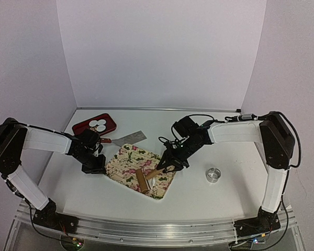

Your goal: Roll out the dumpling wrappers from the dough

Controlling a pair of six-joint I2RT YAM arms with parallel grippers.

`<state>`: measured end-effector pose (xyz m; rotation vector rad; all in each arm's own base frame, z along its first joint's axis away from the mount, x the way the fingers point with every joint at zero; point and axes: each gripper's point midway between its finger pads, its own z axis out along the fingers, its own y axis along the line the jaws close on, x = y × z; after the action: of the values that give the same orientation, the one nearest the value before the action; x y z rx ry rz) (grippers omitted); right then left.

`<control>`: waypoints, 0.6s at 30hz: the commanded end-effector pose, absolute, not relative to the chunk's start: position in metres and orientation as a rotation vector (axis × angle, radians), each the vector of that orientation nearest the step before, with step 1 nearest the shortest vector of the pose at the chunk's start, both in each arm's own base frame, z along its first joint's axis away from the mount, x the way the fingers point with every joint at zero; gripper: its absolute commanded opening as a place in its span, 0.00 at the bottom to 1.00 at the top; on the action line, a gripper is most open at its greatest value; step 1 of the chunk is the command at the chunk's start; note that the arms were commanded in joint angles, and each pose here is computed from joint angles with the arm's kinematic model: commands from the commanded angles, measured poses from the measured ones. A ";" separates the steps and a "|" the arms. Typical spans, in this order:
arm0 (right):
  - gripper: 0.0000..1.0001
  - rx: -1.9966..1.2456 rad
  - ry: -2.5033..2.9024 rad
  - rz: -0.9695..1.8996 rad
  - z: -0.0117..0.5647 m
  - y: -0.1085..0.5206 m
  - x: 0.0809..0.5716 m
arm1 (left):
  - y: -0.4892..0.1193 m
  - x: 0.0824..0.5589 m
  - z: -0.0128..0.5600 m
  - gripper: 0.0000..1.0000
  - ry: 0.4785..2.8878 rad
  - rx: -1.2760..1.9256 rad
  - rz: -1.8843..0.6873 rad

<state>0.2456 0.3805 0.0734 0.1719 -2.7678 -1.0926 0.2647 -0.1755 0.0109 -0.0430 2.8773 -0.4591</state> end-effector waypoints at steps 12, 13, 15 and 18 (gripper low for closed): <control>0.00 -0.100 -2.965 -0.260 -0.030 0.229 0.232 | -0.115 0.261 0.007 0.00 2.907 -0.264 -0.276; 0.00 -0.106 -2.964 -0.244 -0.032 0.225 0.230 | -0.114 0.262 0.008 0.00 2.905 -0.268 -0.276; 0.00 -0.117 -2.968 -0.230 -0.032 0.220 0.231 | -0.113 0.263 0.010 0.00 2.899 -0.270 -0.282; 0.00 -0.141 -2.980 -0.215 -0.031 0.214 0.235 | -0.113 0.264 0.012 0.00 2.893 -0.268 -0.291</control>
<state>0.2622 0.3370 0.0680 0.0714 -2.8227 -1.1339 0.2634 -0.1490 0.0119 -0.1648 2.9011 -0.4846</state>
